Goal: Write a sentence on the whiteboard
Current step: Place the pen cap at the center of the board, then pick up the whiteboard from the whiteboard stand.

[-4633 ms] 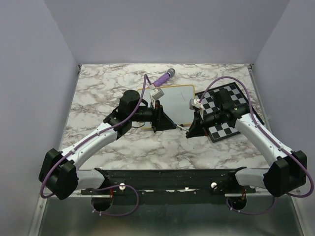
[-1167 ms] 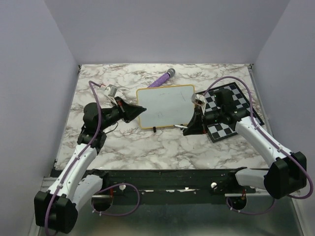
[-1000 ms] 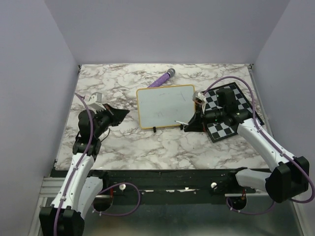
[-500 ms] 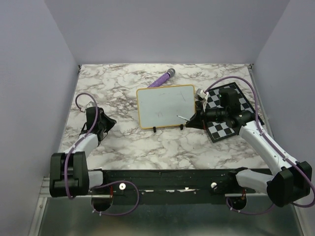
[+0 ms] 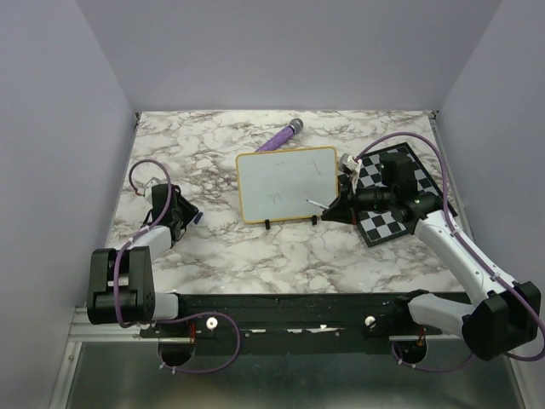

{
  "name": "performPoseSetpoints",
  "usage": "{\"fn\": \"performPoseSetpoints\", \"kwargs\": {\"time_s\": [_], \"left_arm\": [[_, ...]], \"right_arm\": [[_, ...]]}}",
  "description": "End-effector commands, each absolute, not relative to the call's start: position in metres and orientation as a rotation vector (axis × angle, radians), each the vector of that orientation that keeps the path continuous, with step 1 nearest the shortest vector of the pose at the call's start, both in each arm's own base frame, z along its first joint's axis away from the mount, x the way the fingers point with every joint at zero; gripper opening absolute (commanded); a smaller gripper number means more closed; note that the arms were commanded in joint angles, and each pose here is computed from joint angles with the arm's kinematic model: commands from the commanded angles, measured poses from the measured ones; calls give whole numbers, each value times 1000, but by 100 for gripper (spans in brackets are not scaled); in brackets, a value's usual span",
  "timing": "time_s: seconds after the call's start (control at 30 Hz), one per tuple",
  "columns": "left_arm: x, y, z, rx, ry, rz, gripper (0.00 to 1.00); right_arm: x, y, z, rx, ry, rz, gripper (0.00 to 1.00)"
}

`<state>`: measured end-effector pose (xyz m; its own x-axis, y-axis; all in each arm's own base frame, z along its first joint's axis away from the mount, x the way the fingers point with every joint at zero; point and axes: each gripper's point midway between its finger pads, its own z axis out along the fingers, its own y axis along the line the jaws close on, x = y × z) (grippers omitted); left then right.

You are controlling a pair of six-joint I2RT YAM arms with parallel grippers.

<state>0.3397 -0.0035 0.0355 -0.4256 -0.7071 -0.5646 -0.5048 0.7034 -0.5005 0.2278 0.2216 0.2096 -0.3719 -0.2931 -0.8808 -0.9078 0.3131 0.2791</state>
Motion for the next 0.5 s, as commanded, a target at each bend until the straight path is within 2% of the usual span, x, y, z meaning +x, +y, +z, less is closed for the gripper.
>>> {"fn": "performPoseSetpoints", "kwargs": {"time_s": [0.0, 0.23, 0.37, 0.4, 0.47], "left_arm": [[336, 6, 45, -931, 2098, -271, 54], [339, -2, 89, -838, 2048, -342, 66], [338, -18, 128, -702, 2028, -437, 76], [338, -21, 134, -676, 2030, -454, 83], [340, -25, 150, -602, 2029, -474, 84]], "right_arm": [[227, 219, 208, -1070, 1838, 1043, 1], [222, 216, 212, -1095, 1807, 1065, 1], [218, 212, 216, -1136, 1757, 1064, 1], [217, 211, 215, -1141, 1758, 1067, 1], [216, 210, 215, -1155, 1744, 1070, 1]]}}
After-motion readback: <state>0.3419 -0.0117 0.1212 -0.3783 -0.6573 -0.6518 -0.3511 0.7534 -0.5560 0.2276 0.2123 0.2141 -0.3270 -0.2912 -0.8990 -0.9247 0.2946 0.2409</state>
